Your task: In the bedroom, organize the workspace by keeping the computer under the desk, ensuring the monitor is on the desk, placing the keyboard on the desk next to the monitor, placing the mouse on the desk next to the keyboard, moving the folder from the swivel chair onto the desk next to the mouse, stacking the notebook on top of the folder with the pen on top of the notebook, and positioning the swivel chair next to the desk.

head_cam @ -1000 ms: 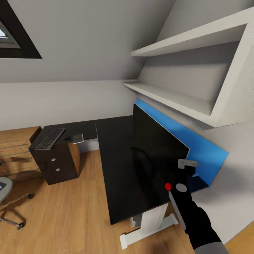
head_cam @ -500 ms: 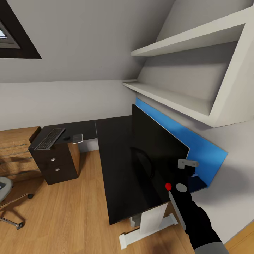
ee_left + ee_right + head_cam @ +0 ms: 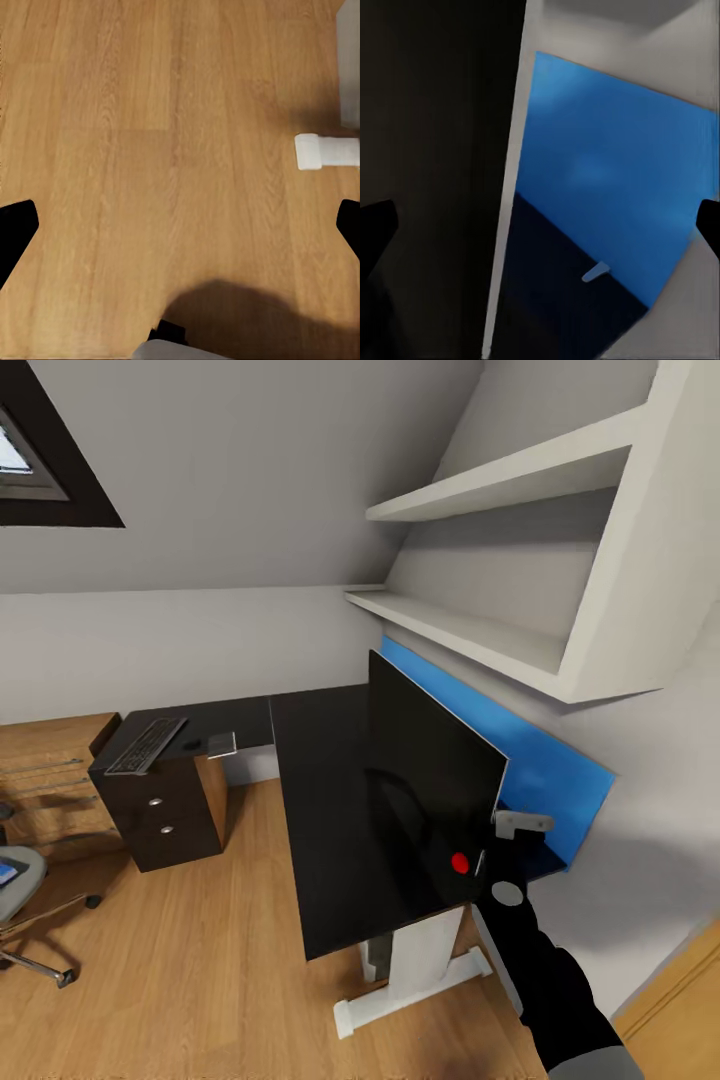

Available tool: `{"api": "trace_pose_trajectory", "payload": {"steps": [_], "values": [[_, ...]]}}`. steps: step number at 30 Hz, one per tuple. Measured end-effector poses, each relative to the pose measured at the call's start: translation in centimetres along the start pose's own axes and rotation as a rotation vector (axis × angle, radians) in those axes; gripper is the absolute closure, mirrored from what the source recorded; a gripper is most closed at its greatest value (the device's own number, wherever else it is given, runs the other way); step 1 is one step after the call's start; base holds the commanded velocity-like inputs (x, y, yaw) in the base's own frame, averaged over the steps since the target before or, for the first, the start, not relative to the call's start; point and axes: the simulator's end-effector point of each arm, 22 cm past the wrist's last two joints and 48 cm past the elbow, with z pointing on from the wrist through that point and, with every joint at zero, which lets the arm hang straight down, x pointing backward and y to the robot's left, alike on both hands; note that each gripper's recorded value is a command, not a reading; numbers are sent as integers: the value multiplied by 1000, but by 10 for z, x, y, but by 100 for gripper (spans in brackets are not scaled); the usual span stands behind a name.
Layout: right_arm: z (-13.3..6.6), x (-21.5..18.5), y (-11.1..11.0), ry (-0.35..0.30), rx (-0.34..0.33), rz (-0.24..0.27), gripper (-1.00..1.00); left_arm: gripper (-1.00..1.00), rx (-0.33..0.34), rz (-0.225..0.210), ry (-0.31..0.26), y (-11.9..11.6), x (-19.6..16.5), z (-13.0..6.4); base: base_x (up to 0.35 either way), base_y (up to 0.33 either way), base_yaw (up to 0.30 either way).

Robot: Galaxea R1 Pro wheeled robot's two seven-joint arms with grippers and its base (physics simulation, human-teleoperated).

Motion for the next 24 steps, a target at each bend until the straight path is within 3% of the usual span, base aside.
{"api": "trace_pose_trajectory", "payload": {"steps": [18, 24], "values": [[-3, 1, 8, -2, -16, 1, -100, -100, -1, 1, 2, 1, 0, 0, -291, -147, 0], [-4, 19, 17, 27, -45, -3, -100, -100, -6, 1, 11, 4, 4, -1, -136, -102, 0]]}}
